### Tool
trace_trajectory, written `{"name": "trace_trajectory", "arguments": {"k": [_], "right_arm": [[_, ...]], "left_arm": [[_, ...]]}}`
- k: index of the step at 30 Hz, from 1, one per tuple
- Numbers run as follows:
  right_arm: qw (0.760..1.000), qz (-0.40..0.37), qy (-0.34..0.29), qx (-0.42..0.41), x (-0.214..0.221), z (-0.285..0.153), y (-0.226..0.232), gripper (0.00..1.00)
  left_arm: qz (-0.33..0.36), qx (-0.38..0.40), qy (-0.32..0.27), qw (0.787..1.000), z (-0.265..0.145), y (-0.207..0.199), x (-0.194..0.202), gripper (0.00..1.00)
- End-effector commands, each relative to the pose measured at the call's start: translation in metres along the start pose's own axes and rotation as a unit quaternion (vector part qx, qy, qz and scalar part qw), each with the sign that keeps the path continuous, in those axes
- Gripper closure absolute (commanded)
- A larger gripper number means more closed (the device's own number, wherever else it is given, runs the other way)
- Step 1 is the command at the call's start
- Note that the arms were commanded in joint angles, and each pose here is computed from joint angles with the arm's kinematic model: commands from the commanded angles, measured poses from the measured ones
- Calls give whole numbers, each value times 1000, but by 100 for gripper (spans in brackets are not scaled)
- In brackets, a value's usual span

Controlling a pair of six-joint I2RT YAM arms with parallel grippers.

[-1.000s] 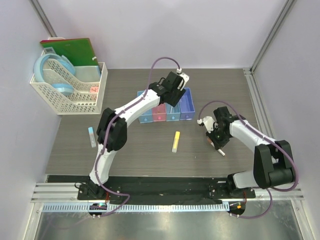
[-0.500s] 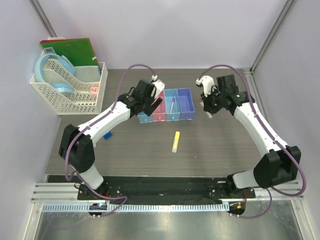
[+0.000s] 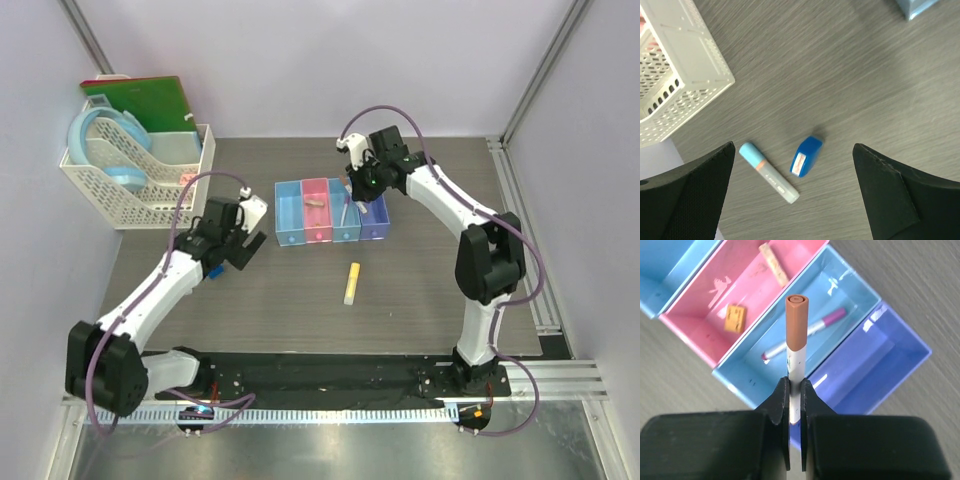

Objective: Sort the stationery into containers
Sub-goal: Place the pen in the storage box.

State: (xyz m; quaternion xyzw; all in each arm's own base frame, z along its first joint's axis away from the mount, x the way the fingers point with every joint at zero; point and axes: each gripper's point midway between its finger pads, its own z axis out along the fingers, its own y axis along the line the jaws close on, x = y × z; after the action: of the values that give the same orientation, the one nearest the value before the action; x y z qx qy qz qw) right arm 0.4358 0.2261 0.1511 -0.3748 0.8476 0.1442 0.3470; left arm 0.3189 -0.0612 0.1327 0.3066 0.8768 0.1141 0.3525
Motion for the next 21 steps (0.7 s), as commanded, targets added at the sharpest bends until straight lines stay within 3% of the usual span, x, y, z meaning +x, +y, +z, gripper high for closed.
{"name": "trace_trajectory", "arguments": {"k": [1, 8, 17, 20, 21], "right_arm": [[998, -8, -54, -5, -42, 11, -8, 99], [998, -14, -54, -20, -45, 37, -9, 99], [999, -14, -36, -39, -22, 57, -2, 98], [999, -13, -26, -42, -12, 61, 0, 87], [999, -16, -25, -42, -11, 61, 1, 72]], "left_arm": [[12, -12, -33, 999, -15, 13, 6, 0], [-41, -60, 2, 997, -26, 55, 43, 0], [-54, -72, 34, 995, -21, 82, 92, 0], [-59, -59, 31, 996, -16, 88, 104, 0], [-57, -51, 26, 997, -13, 88, 104, 0]]}}
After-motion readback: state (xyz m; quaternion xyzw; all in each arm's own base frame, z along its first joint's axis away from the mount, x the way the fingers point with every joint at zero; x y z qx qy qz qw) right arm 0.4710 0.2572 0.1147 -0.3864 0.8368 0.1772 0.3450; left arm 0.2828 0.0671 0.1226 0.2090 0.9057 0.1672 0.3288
